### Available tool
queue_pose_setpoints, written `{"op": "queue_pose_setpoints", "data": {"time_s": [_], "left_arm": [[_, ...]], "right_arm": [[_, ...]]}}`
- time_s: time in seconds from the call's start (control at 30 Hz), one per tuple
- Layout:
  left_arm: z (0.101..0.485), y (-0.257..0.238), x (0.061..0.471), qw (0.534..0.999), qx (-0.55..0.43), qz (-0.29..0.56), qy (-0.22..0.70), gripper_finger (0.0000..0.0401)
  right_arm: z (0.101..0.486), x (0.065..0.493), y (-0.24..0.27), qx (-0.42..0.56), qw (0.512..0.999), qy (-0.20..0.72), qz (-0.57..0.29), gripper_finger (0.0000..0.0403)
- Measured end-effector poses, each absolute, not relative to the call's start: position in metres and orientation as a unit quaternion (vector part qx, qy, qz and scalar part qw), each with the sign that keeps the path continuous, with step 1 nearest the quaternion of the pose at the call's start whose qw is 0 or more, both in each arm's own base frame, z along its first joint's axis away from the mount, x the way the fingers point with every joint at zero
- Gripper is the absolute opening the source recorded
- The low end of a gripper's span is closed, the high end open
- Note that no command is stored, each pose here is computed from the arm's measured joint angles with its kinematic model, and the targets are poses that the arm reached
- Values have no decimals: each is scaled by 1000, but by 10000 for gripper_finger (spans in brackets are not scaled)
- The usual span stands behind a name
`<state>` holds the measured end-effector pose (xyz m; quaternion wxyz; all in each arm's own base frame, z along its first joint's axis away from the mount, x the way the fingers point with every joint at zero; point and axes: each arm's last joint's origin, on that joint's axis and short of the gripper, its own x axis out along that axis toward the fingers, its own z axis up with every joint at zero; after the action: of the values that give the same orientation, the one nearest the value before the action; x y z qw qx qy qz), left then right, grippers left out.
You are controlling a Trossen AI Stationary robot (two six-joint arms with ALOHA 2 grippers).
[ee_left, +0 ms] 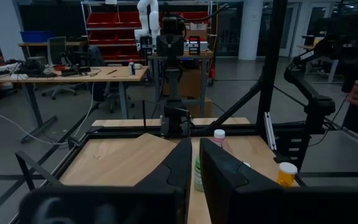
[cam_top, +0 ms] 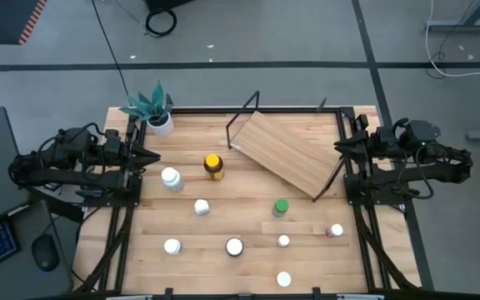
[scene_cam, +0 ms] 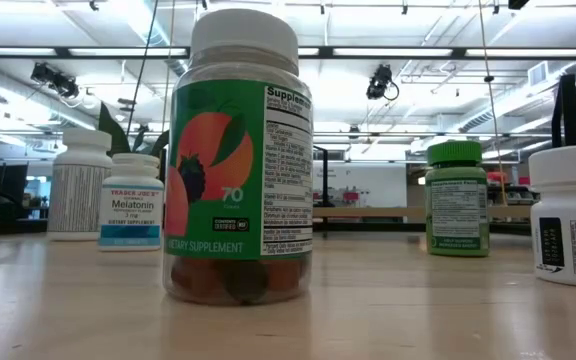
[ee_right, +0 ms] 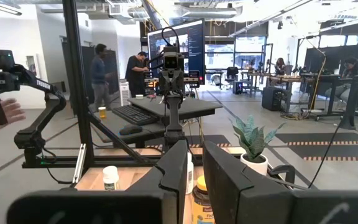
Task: Pick and place medicine bottles onto shelf by color
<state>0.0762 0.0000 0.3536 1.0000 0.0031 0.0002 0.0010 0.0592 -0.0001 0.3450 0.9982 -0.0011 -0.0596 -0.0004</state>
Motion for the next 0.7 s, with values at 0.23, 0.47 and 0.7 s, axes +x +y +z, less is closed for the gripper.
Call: {"op": "queue_pose_setpoints", "data": {"time_s": [0.23, 0.47, 0.7], "left_arm": [[354, 0, 76, 1000, 0, 1, -1, 30], [355, 0, 76, 999, -47, 1, -5, 38], [365, 0, 76, 998, -29, 1, -56, 33]], "right_arm": [[345, 59, 0, -1, 998, -60, 0, 61], [346, 59, 0, -1, 998, -62, 0, 61], [350, 58, 0, -1, 996, -88, 0, 61]]}}
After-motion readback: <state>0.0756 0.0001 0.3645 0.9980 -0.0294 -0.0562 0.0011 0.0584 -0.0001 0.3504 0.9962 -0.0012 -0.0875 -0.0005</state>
